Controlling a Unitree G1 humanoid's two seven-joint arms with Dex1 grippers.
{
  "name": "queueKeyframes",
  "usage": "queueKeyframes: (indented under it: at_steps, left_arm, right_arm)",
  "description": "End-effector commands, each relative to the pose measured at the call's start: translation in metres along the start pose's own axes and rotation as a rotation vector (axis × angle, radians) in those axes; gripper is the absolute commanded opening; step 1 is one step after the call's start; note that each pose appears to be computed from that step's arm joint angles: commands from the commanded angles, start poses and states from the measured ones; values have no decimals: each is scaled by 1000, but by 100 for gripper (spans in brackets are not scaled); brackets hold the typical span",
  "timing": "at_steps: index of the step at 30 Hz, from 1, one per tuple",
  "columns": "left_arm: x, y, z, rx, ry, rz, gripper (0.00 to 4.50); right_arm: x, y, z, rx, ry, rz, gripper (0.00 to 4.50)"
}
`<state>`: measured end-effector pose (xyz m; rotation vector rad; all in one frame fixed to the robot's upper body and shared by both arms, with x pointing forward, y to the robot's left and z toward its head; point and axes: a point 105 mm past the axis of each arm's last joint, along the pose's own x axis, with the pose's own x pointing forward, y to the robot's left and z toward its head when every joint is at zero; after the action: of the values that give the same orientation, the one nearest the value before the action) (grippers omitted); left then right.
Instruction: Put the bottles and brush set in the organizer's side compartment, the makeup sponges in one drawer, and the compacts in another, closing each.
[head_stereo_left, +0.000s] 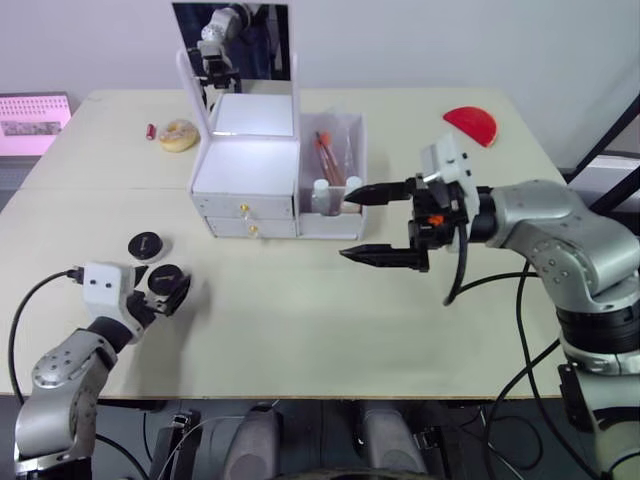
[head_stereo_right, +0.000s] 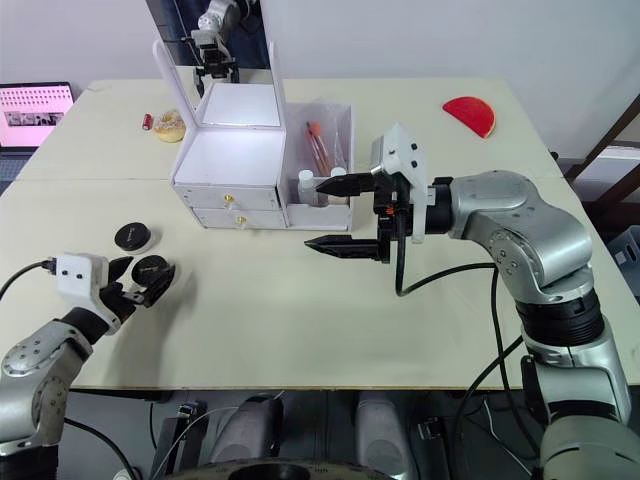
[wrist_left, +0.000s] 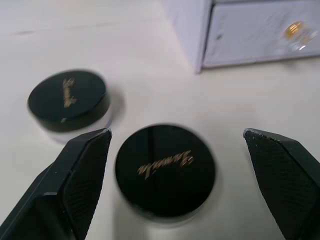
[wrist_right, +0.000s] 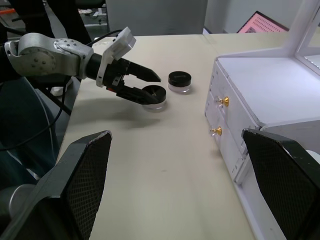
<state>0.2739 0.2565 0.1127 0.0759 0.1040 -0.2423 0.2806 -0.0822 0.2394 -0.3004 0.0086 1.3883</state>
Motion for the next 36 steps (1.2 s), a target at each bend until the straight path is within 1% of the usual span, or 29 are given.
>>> queueKeyframes:
  at_steps: [1,4,6,8,11,15,18,25,28,32,34,35,36]
  left_arm:
    - [11,-21,19,24,-55,-73,445]
    - [24,-35,20,2,-72,-98,445]
    - [42,-56,16,-16,-83,-123,445]
    - [59,-71,15,-29,-109,-112,445]
    - [74,-84,15,-30,-150,-82,445]
    - [83,-90,14,-27,-189,-25,445]
    - [87,-99,14,-42,-213,-15,445]
    - [89,-98,14,-42,-237,5,445]
    - [88,-96,15,-45,-242,13,365]
    - [88,-95,15,-46,-241,14,163]
    - [88,-95,15,-49,-241,16,47]
    - [88,-95,15,-49,-241,16,29]
    - [88,-95,15,-48,-241,16,29]
  right_arm:
    - [0,3,9,-39,-21,1,450]
    - [0,2,8,-37,-20,-1,450]
    - [1,2,7,-36,-18,-2,450]
    - [1,1,7,-38,-14,-4,450]
    - [1,1,8,-40,-10,-5,450]
    - [1,1,8,-41,-5,-6,450]
    - [0,2,8,-42,1,-6,450]
    - [-1,2,8,-42,7,-10,450]
    - [-1,2,7,-41,8,-12,450]
    - [-1,2,6,-42,10,-13,450]
    - [-1,2,6,-42,10,-13,450]
    - [-1,2,6,-43,10,-12,450]
    - [-1,2,6,-42,11,-12,450]
